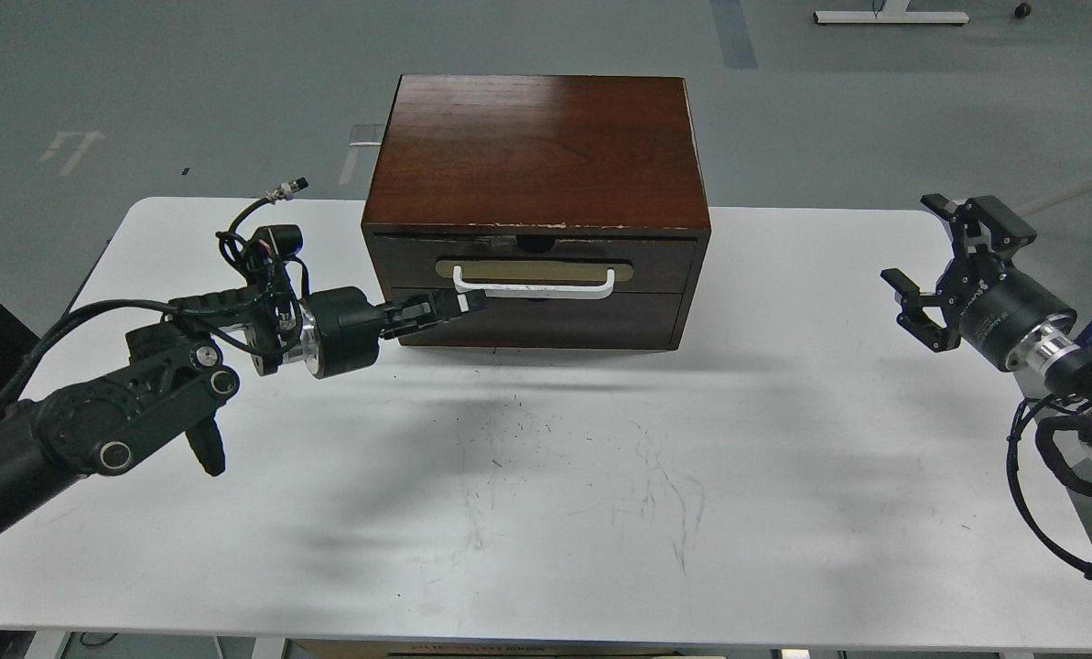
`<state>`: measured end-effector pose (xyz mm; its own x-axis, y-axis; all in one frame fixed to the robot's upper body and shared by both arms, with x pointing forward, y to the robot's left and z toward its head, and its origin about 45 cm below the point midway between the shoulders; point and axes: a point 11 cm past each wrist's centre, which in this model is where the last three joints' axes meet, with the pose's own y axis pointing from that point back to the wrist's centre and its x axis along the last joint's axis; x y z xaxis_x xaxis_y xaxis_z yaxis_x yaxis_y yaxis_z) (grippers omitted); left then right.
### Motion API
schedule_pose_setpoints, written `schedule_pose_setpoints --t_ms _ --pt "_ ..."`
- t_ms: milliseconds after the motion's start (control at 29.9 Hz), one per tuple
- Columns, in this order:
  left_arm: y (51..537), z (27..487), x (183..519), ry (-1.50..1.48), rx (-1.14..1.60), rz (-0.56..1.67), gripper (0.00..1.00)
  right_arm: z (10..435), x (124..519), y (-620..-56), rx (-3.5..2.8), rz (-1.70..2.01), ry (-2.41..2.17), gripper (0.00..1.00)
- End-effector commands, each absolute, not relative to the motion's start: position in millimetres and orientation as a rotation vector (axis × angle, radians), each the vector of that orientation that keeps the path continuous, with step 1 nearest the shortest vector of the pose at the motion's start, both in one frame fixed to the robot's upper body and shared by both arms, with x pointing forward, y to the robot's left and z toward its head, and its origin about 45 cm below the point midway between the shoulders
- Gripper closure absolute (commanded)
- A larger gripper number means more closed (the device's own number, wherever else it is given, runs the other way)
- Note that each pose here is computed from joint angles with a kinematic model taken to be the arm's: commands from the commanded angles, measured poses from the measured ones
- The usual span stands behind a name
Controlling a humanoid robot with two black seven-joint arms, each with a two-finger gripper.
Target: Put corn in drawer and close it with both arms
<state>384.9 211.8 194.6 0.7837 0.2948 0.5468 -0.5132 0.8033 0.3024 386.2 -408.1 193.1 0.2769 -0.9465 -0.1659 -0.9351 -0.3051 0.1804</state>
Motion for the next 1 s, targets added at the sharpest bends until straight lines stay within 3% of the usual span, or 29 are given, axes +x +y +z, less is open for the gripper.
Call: schedule_pose_setpoints --t_ms 0,468,668,735,769,802,835,869,902,969 --pt "212.2 195.6 385.6 -0.503 0.459 0.455 1.00 193.4 385.6 -409.8 2.468 -0.373 -1.824 0.02" --pt "215.8 194.8 381.7 -0.497 0.458 0.442 1.00 192.3 384.7 -410.3 2.466 -0.377 -1.827 0.02" --pt "226.7 210.8 355.7 -0.386 0.376 0.375 0.99 192.7 384.9 -410.3 2.467 -0.376 -1.828 0.02" --pt "228.8 217.8 351.8 -0.354 0.335 0.388 0.87 193.4 385.4 -410.4 2.468 -0.375 -1.831 0.02" --pt "231.6 224.5 349.8 -0.322 0.295 0.410 0.73 193.8 385.6 -410.0 2.471 -0.376 -1.833 0.02" --pt "236.4 231.0 349.5 -0.288 0.259 0.437 0.52 193.5 385.7 -409.3 2.472 -0.378 -1.832 0.02" --pt "239.8 234.6 350.3 -0.268 0.238 0.457 0.39 193.9 385.9 -409.3 2.473 -0.377 -1.833 0.02" --pt "248.0 240.5 352.0 -0.228 0.203 0.496 0.10 194.3 386.5 -408.7 2.476 -0.377 -1.835 0.02" --pt "252.0 243.7 353.4 -0.207 0.183 0.518 0.01 195.2 387.3 -408.2 2.480 -0.379 -1.841 0.02" --pt "264.6 252.8 357.9 -0.151 0.126 0.582 0.01 198.3 389.3 -407.9 2.488 -0.375 -1.852 0.01"
